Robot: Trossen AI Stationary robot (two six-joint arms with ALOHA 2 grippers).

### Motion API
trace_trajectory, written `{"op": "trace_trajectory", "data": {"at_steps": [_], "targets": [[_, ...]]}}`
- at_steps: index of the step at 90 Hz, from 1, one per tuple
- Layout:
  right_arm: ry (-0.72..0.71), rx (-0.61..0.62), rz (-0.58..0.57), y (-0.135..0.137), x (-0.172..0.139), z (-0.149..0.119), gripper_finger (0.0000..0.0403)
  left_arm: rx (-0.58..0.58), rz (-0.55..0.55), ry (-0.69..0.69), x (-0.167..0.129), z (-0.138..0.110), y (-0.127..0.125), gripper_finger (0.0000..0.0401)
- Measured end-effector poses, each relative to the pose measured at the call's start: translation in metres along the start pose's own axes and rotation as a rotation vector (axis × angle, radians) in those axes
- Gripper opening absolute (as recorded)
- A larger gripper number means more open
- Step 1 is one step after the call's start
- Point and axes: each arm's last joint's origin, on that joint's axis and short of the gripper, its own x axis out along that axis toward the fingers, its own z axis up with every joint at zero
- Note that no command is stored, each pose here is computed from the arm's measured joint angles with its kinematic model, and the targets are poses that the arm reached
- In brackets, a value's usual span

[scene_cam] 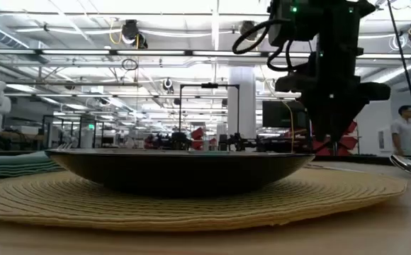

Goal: Set table place
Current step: Move the silver knife to the right side of the brown mat

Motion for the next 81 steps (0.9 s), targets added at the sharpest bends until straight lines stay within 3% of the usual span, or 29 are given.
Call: {"op": "trace_trajectory", "data": {"at_steps": [18,59,81], "targets": [[0.003,0.007,-0.014,-0.008,0.015,-0.003,0.0174,0.000,0.000,0.000,0.000,0.000,0.000,0.0088],[0.018,0.025,0.013,-0.004,0.031,0.005,0.0140,0.000,0.000,0.000,0.000,0.000,0.000,0.0088],[0.040,0.020,-0.029,-0.003,0.042,0.005,0.0121,0.000,0.000,0.000,0.000,0.000,0.000,0.0088]]}}
